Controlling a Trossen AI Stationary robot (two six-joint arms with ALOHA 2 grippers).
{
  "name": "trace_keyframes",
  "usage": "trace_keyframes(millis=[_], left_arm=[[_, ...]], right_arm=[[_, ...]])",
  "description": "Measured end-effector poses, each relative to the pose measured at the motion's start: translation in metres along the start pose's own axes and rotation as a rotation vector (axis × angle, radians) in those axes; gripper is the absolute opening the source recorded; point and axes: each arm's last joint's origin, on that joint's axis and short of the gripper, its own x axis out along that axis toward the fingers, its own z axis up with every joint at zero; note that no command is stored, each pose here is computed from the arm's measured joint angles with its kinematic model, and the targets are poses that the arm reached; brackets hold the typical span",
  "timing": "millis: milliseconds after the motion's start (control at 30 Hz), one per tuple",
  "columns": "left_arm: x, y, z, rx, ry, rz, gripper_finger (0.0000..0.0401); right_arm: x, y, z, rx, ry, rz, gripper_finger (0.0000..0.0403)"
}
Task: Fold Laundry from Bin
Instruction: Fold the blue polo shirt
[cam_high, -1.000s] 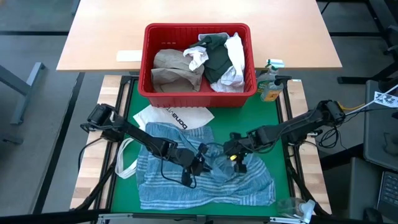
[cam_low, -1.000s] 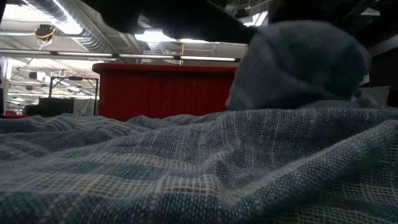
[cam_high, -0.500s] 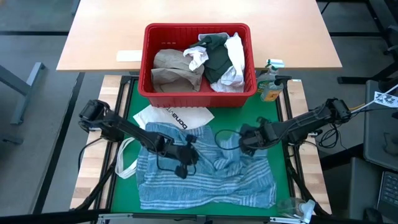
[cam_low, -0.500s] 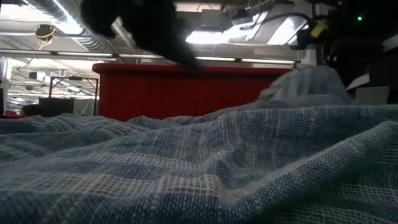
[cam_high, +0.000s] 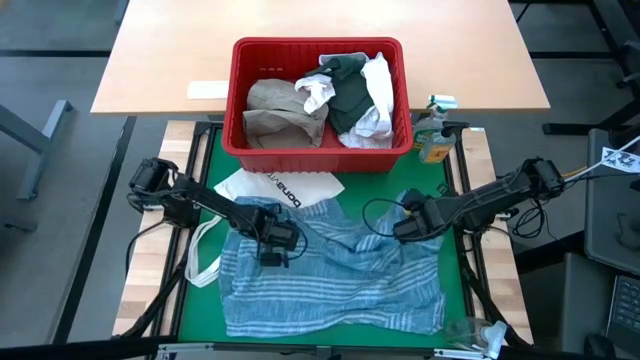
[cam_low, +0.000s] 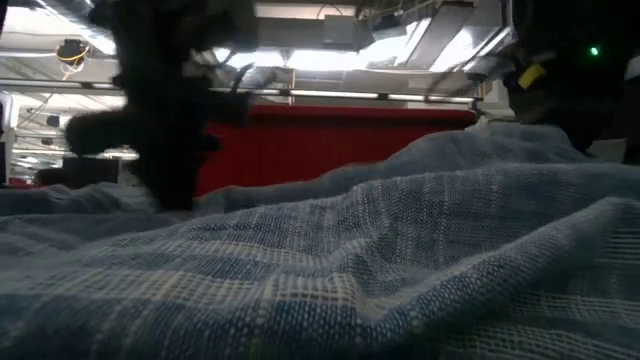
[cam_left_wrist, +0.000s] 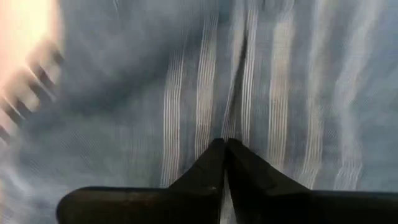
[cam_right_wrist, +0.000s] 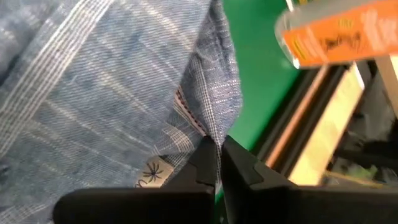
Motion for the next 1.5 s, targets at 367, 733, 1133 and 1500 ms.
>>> trace_keyframes(millis=[367, 733, 1133, 1500], left_arm=[[0.007, -0.017, -0.025, -0.018, 0.052, -0.019, 0.0001], [-0.028, -0.020, -0.019, -0.041, -0.063, -0.076, 0.0000], [-0.064, -0.011, -0.006, -0.096, -0.295, -0.078, 0.0000], [-0.072, -0.006, 0.022, -0.059, -0.552, -0.117, 0.0000]], right_arm=[[0.043, -0.003, -0.028, 0.070, 0.149, -0.090, 0.0008], [0.045, -0.001, -0.029, 0.076, 0.166, -0.066, 0.0031], [0.045, 0.001, -0.029, 0.076, 0.185, -0.041, 0.0057], [0.010, -0.007, -0.011, 0.036, 0.128, -0.069, 0.0097]])
